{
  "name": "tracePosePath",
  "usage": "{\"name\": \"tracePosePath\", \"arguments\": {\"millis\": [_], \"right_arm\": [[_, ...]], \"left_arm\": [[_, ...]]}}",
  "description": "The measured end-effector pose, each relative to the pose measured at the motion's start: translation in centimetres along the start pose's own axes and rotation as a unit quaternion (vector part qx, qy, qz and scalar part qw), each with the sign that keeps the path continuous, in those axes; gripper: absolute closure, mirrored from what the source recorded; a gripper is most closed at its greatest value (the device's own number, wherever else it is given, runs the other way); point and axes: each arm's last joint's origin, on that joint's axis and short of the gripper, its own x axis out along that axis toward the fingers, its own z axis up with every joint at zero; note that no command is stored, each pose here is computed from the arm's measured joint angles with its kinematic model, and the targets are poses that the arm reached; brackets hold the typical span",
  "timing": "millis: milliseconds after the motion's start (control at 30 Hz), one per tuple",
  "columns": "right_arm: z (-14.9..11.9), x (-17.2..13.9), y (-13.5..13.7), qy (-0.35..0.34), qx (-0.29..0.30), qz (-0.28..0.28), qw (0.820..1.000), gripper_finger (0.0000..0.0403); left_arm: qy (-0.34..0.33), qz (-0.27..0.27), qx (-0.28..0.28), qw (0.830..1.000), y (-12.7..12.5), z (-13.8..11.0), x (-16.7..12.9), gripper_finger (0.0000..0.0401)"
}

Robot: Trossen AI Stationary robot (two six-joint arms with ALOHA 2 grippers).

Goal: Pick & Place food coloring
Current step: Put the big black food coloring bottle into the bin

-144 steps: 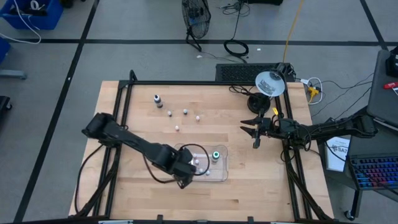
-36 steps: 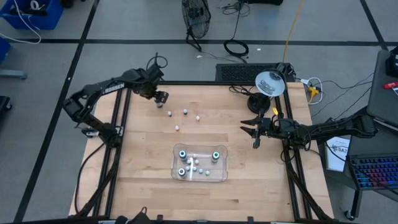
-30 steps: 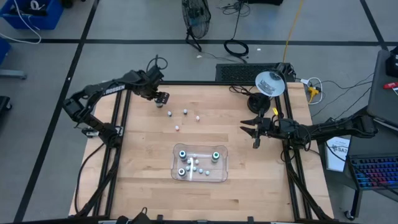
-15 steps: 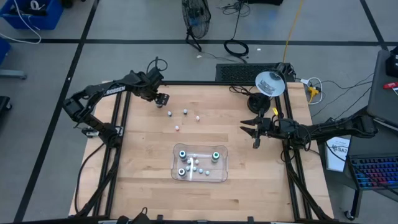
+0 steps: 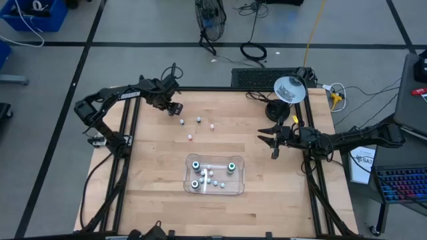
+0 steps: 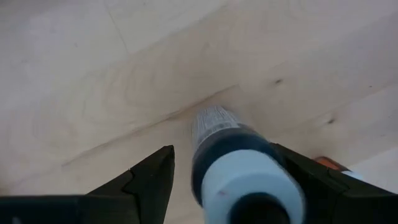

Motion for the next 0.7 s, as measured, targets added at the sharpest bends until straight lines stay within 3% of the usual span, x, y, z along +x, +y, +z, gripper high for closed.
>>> {"name": "tracePosePath", "arguments": {"millis": [400, 700], "right_arm": [[0.0, 0.0, 0.0, 0.0, 0.0, 0.0, 1.0, 0.0297], [0.0, 0.0, 0.0, 0.0, 0.0, 0.0, 1.0, 0.0297]], "left_arm": [[-0.039, -0.015, 0.012, 0.999, -0.5, 1.3, -1.4, 0.0148], [0.004, 0.001, 0.014, 1.0, -0.4, 0.4, -1.4, 0.0149]]}}
